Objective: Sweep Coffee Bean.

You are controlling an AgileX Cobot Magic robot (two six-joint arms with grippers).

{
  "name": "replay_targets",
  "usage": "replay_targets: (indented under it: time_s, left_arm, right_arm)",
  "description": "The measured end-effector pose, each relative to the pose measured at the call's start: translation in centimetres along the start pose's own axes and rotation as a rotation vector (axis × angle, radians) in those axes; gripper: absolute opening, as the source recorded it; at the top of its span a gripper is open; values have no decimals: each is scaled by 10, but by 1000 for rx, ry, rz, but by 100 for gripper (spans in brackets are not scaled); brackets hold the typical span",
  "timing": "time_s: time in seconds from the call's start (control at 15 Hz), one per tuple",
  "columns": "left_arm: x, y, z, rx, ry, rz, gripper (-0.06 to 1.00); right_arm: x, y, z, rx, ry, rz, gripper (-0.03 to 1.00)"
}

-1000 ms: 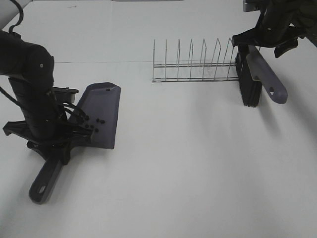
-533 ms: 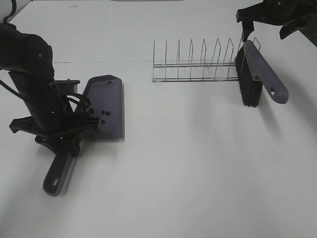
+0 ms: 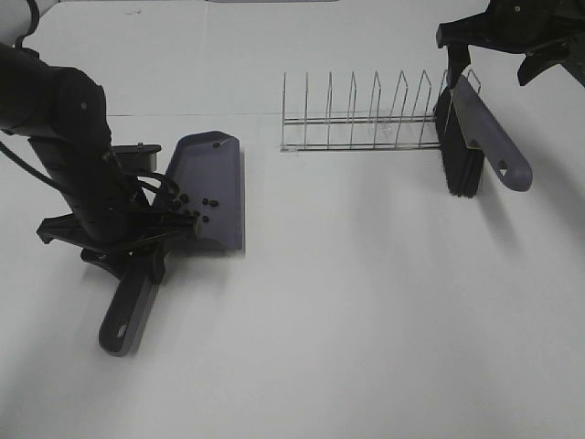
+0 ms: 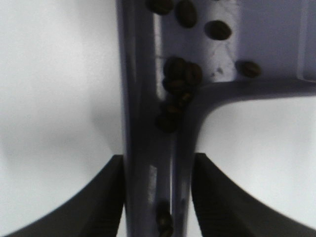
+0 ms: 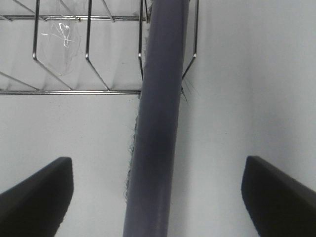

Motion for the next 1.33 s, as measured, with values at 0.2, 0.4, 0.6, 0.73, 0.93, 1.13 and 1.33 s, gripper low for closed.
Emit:
replay_targets:
  time_s: [0.2, 0.4, 0.6, 0.73, 0.93, 1.13, 1.33]
  left_arm:
    - [-2, -3, -3, -5, 1, 5, 54]
    - [-9, -28, -12, -9, 41, -16, 54]
    - [-3, -84, -11, -106, 97, -73, 54]
    - [10, -124, 1, -144, 98, -159, 54]
    - [30, -171, 27, -199, 73, -215, 55]
    - [51, -194, 67, -233, 63, -185, 55]
    - [76, -194, 107, -230, 59, -173, 55]
  right_arm:
    - [-3, -20, -2, -30, 5, 4, 84]
    - [-6, -53, 5, 2, 10, 5, 84]
    - [-7, -70, 11, 9, -8, 0, 84]
    - [-4, -76, 25, 39, -8, -17, 83]
    - [0, -91, 62, 110, -15, -30, 82]
    - [9, -109, 107, 168, -8, -80, 82]
    - [17, -125, 144, 196, -18, -120, 82]
Point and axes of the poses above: a point on each arm's last joint axis where the gripper is mounted, y pointing out along that axis toward the gripper, x along the wrist's bending axis when the last joint is at zero, z = x × y, the point moved 1 cm from there along y, pointing out along that axis toward the gripper, and after that the axes turned 12 degrees about -y, right-handed, at the moved point
